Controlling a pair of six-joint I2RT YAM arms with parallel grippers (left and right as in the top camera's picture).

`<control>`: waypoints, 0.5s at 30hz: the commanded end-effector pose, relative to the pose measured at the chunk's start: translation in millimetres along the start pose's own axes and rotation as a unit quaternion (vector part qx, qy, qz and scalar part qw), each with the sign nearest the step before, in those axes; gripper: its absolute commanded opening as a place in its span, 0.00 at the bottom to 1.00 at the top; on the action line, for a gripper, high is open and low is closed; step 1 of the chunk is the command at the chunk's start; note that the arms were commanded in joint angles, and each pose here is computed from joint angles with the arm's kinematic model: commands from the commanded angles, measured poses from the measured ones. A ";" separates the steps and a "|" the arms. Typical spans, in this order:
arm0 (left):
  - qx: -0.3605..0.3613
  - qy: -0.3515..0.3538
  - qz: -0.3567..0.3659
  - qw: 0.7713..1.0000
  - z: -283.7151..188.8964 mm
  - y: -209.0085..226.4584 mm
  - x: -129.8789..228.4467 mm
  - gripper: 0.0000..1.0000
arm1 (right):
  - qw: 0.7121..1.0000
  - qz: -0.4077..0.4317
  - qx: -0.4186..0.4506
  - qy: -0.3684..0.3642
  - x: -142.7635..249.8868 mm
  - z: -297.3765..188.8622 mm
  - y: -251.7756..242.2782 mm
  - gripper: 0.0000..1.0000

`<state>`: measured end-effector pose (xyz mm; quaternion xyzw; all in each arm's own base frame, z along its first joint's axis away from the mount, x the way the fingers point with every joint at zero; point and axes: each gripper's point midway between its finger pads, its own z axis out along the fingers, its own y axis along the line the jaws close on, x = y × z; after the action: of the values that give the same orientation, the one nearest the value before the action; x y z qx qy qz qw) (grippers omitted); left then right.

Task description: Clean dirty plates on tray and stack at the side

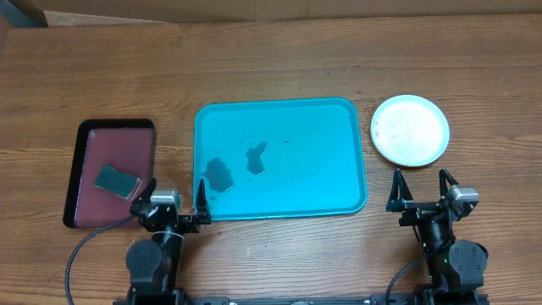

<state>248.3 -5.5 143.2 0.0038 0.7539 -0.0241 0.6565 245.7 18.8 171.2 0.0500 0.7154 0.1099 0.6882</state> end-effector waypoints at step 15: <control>-0.028 -0.028 0.017 0.999 -4.3 8.7 -11.4 1.00 | 1.000 0.002 0.002 -0.003 1.4 0.1 -1.4 1.00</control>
<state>246.5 -0.5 154.9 0.0157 0.7365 0.0066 0.6762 245.7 18.8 171.1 0.0497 0.7156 0.1099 0.6880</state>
